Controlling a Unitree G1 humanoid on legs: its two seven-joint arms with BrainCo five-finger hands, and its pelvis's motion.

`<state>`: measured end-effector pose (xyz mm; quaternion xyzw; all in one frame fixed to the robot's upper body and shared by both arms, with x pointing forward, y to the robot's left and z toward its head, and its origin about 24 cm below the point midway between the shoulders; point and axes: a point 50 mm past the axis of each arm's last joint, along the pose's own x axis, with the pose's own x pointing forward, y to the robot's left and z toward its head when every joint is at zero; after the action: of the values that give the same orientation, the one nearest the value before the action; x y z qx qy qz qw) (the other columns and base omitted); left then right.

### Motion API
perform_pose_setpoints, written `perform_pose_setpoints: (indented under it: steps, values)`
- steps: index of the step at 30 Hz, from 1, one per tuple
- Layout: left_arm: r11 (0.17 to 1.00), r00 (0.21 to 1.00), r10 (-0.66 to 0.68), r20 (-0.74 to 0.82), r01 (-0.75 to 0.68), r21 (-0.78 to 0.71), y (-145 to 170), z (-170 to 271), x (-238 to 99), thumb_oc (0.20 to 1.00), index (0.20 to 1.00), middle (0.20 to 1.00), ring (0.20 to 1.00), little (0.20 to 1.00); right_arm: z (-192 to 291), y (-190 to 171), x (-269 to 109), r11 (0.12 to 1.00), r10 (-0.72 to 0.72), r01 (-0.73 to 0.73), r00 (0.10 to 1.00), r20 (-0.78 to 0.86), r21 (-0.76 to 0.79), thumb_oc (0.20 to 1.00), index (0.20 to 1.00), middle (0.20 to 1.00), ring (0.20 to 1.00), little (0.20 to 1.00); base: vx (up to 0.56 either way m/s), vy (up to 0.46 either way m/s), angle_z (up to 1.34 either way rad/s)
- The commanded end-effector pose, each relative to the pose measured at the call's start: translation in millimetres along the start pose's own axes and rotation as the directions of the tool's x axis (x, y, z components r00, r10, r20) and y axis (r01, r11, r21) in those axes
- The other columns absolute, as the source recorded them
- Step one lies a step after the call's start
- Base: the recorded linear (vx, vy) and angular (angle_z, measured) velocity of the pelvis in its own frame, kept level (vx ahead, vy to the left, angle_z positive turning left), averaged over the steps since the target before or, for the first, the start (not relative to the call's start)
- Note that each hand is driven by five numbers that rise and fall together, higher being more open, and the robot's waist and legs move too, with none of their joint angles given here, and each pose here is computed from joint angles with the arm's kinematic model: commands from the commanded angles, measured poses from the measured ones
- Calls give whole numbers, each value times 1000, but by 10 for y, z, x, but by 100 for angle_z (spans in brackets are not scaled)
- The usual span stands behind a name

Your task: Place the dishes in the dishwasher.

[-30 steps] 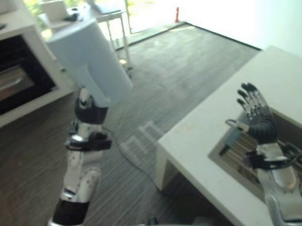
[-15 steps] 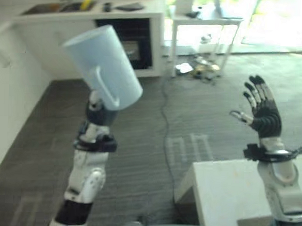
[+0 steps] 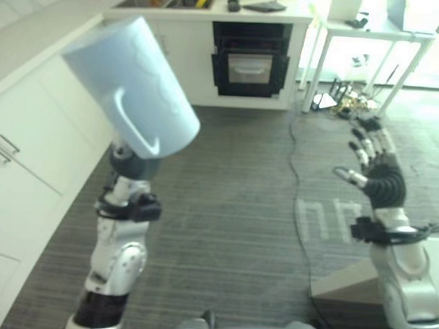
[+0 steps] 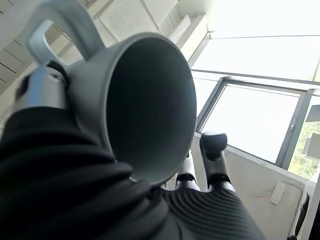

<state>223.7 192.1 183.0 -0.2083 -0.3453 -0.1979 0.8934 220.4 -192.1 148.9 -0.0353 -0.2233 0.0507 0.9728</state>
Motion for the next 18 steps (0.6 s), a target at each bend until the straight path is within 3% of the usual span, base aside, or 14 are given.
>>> perform_pose_setpoints:
  steps: [1,8,17,18]
  values:
    - [998,995,-52,86,48,43,-68,155,89,200,200,200,200,200,203,-124,156,996,44,-34,993,112,-87,1000,1000,1000,1000,1000,-45,138,-28]
    - [995,993,-94,68,96,-17,-136,64,94,200,200,200,200,200,194,-182,116,994,20,-8,993,112,-107,1000,1000,1000,1000,1000,27,-32,19]
    - [999,994,-47,95,46,13,-96,100,81,200,200,200,200,200,216,-131,164,992,86,-74,989,121,-99,1000,1000,1000,1000,1000,48,-76,-8]
    - [969,992,97,79,-113,221,147,106,-108,200,200,200,200,200,-70,-183,-13,1000,-9,9,1000,-15,-18,1000,1000,1000,1000,1000,28,-38,-2]
